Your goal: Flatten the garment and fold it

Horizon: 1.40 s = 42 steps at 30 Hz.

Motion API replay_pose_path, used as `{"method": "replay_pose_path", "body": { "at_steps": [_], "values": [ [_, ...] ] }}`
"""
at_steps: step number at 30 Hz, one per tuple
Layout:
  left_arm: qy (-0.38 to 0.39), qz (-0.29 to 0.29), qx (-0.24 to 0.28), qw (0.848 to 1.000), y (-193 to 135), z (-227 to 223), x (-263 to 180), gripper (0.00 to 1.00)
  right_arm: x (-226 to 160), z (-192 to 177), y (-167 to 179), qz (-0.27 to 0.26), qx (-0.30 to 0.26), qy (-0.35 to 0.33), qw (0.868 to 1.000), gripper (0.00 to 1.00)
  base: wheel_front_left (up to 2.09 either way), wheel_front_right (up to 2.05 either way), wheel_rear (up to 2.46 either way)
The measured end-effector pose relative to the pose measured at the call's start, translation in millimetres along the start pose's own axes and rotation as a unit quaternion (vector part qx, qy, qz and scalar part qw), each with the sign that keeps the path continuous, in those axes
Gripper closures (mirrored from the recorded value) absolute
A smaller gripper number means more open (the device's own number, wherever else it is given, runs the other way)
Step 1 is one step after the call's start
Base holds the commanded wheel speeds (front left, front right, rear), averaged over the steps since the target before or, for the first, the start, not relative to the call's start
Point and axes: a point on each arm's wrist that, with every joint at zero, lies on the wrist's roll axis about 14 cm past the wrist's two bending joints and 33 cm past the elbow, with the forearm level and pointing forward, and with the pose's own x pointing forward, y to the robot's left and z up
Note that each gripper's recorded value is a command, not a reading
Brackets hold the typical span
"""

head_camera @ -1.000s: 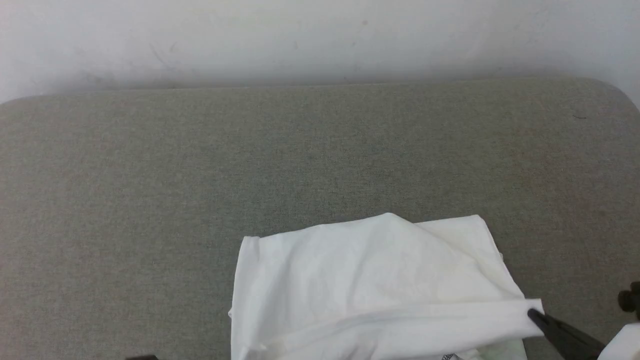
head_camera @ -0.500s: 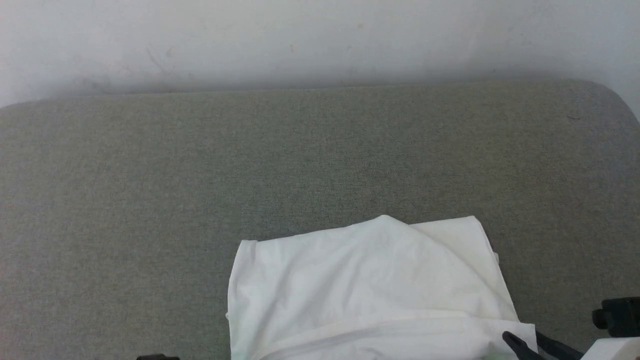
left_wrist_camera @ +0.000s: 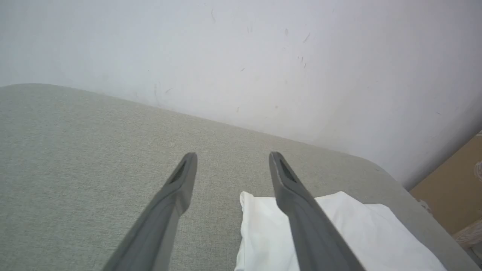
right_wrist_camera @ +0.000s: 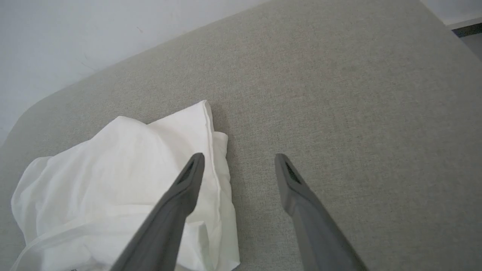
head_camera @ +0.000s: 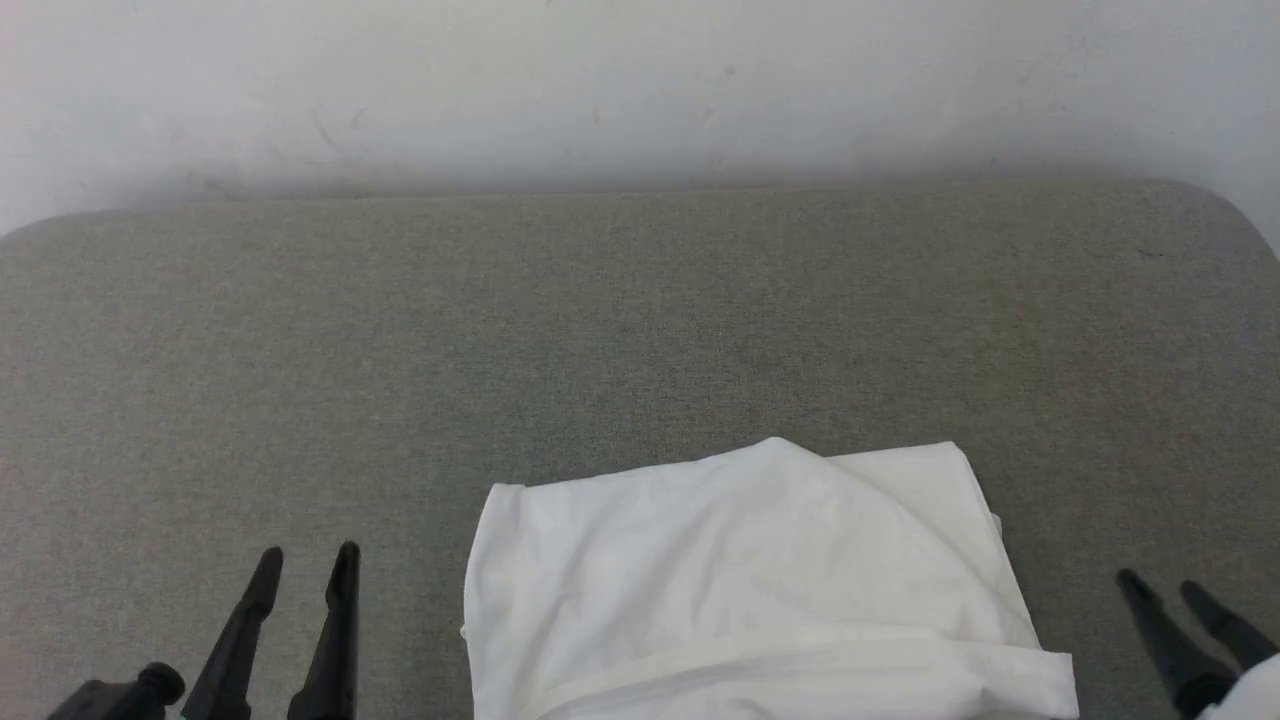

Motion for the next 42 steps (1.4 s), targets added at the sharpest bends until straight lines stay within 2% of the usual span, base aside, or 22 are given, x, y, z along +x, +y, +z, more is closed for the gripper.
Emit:
{"method": "replay_pose_path", "body": {
  "at_steps": [7,17,23,24,25,26,27,31,35,39,42],
  "values": [
    [-0.027,0.064,0.128,0.989,26,-1,-3,0.00,21,-30,15,0.004,0.012,0.043,0.999,0.00,0.00,0.00,0.00],
    [-0.021,0.088,0.129,0.988,31,-15,-1,0.00,58,-63,19,0.002,0.002,0.115,0.993,0.00,0.00,0.00,0.00],
    [-0.022,0.093,0.137,0.986,36,-14,1,0.00,71,-95,27,0.016,-0.010,0.190,0.982,0.00,0.00,0.00,0.00],
    [-0.022,0.093,0.136,0.986,36,-14,1,0.00,73,-97,27,0.017,-0.016,0.199,0.980,0.20,0.00,0.00,0.00],
    [-0.020,0.093,0.135,0.986,36,-16,1,0.00,74,-98,28,0.018,-0.021,0.207,0.978,0.56,0.00,0.00,0.00],
    [-0.018,0.093,0.133,0.987,36,-17,1,0.00,76,-99,29,0.020,-0.023,0.212,0.977,0.88,0.00,0.00,0.00],
    [-0.016,0.092,0.132,0.987,36,-19,1,0.00,78,-99,29,0.021,-0.027,0.215,0.976,1.00,0.00,0.00,0.00],
    [-0.020,0.091,0.127,0.988,35,-19,4,0.00,86,-98,34,0.025,-0.031,0.216,0.976,1.00,0.00,0.00,0.00],
    [-0.023,0.090,0.125,0.988,34,-17,4,0.00,91,-83,28,0.012,-0.031,0.183,0.983,1.00,0.00,0.00,0.00],
    [-0.029,0.089,0.127,0.987,34,-14,6,0.00,91,-48,-7,-0.037,-0.036,0.130,0.990,1.00,0.00,0.00,0.00],
    [-0.030,0.086,0.130,0.987,34,-13,8,0.00,83,-26,-41,-0.083,-0.038,0.103,0.990,1.00,0.00,0.00,0.00]
  ]
}}
